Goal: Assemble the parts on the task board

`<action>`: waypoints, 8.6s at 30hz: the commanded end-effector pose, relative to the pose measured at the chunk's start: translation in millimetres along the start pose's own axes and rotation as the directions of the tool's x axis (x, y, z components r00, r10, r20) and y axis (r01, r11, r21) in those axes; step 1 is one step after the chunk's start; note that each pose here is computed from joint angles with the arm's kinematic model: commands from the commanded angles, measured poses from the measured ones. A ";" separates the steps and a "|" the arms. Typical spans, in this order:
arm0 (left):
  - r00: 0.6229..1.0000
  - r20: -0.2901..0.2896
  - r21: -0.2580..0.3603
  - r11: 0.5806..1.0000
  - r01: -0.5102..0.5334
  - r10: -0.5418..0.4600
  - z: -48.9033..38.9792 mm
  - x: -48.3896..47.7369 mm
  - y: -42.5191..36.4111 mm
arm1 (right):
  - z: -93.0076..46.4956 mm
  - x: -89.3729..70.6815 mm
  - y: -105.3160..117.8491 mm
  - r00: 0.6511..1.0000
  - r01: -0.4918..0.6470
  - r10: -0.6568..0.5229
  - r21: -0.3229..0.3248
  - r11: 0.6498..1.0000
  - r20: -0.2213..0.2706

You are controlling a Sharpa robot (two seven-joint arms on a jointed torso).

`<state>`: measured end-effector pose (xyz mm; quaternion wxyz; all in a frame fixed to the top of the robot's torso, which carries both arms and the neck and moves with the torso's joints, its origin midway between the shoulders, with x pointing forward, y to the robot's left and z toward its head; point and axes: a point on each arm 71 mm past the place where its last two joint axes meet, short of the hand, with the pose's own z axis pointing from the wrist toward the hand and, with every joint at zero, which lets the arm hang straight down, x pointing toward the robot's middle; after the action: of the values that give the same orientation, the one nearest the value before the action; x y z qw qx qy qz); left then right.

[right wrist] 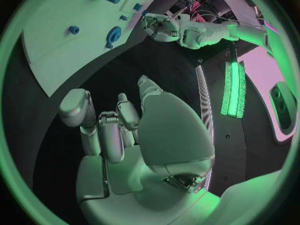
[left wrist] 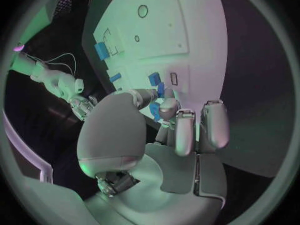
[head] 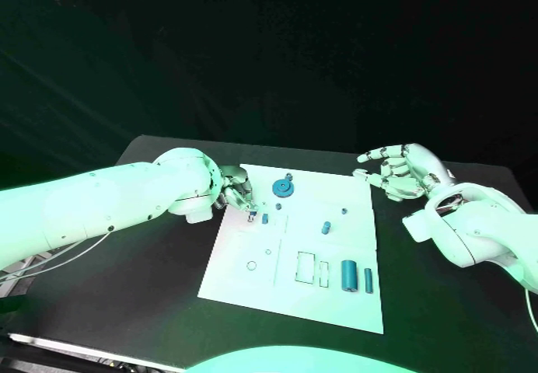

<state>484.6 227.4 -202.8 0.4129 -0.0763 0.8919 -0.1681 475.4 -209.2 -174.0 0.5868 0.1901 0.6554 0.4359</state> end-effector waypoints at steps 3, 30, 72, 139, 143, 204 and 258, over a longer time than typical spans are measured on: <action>0.999 0.020 -0.002 0.999 -0.039 0.039 0.5 3.5 -0.9 | -0.7 1.1 0.4 1.000 0.000 0.000 -0.008 1.000 -0.013; 0.995 0.015 -0.027 0.995 -0.097 0.098 5.1 11.6 3.7 | -2.1 0.4 -0.5 1.000 0.000 0.000 -0.007 1.000 -0.012; 0.994 -0.019 -0.029 0.994 -0.104 0.103 4.9 17.9 4.7 | -3.0 1.3 -0.3 1.000 -0.002 0.002 -0.007 1.000 -0.014; 0.992 -0.040 -0.035 0.992 -0.119 0.118 8.9 18.7 5.0 | -3.3 1.0 -1.6 1.000 -0.002 0.001 -0.004 1.000 -0.013; 0.992 -0.037 -0.037 0.992 -0.123 0.122 8.4 18.4 5.8 | -3.5 1.1 -1.9 1.000 -0.002 0.002 -0.004 1.000 -0.013; 0.996 -0.023 -0.043 0.995 -0.090 0.089 15.2 17.9 5.1 | -4.6 1.2 -4.5 1.000 -0.002 0.002 0.001 1.000 -0.012; 0.929 0.296 0.436 0.897 0.075 -0.222 -2.1 -5.4 -27.7 | -4.9 0.7 -8.6 1.000 0.012 -0.012 0.008 1.000 0.001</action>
<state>486.3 209.9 -198.0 0.5070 -0.1197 0.7928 -0.3163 473.1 -215.7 -181.8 0.5866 0.1947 0.6592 0.4283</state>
